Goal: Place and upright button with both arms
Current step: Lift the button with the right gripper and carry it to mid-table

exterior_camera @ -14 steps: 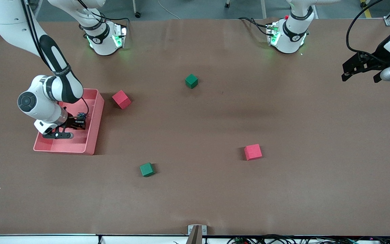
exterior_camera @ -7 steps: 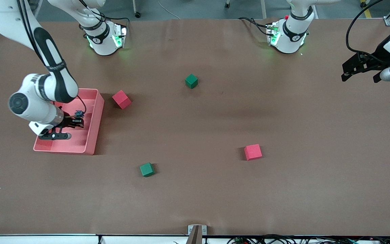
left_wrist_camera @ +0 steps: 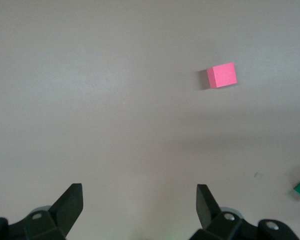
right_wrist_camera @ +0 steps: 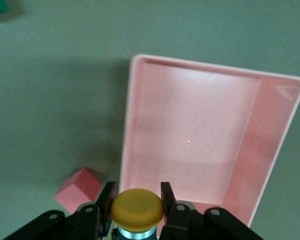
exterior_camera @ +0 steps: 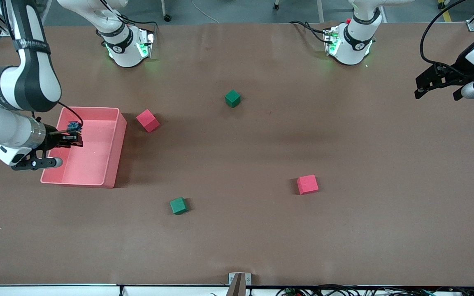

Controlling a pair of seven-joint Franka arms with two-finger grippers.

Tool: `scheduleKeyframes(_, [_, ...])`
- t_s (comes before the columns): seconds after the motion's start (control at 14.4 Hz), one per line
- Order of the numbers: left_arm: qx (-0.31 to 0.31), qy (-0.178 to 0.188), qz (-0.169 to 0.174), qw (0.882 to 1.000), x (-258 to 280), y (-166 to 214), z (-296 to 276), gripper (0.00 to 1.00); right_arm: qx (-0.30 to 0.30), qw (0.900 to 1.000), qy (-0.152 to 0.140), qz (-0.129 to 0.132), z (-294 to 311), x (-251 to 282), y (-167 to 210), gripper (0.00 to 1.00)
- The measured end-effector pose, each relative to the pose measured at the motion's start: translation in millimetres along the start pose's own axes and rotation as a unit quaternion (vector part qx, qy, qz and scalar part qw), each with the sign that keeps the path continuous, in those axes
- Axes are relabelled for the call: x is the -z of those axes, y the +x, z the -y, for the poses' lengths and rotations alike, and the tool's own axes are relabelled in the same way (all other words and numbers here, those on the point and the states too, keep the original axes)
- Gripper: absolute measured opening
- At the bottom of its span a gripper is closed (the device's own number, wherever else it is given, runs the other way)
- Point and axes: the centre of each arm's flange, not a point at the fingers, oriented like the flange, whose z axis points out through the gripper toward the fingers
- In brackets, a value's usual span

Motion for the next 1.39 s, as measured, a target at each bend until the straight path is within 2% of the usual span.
scheduleKeyframes(0.35, [0.000,0.000,0.001,1.000,-1,1,0,1.00,-0.034,0.999,-0.017,-0.026,190,14,12,0.42])
scheduleKeyframes(0.55, [-0.001,-0.001,0.005,1.000,-7,5,-1,1.00,-0.026,0.998,-0.029,-0.039,320,-20,17,0.42])
scheduleKeyframes(0.69, [-0.002,-0.002,0.004,1.000,-10,8,-2,1.00,-0.028,0.997,-0.023,-0.065,383,-62,28,0.42])
scheduleKeyframes(0.9, [-0.002,-0.002,0.006,1.000,-13,11,-2,1.00,-0.011,0.993,0.002,-0.118,444,-141,43,0.42])
scheduleKeyframes(1.04, [-0.002,-0.002,0.005,1.000,-15,13,-2,1.00,0.009,0.990,0.011,-0.137,471,-186,44,0.42])
scheduleKeyframes(1.39, [-0.004,-0.003,0.002,1.000,-16,14,-5,1.00,0.025,0.991,0.005,-0.131,507,-230,27,0.42])
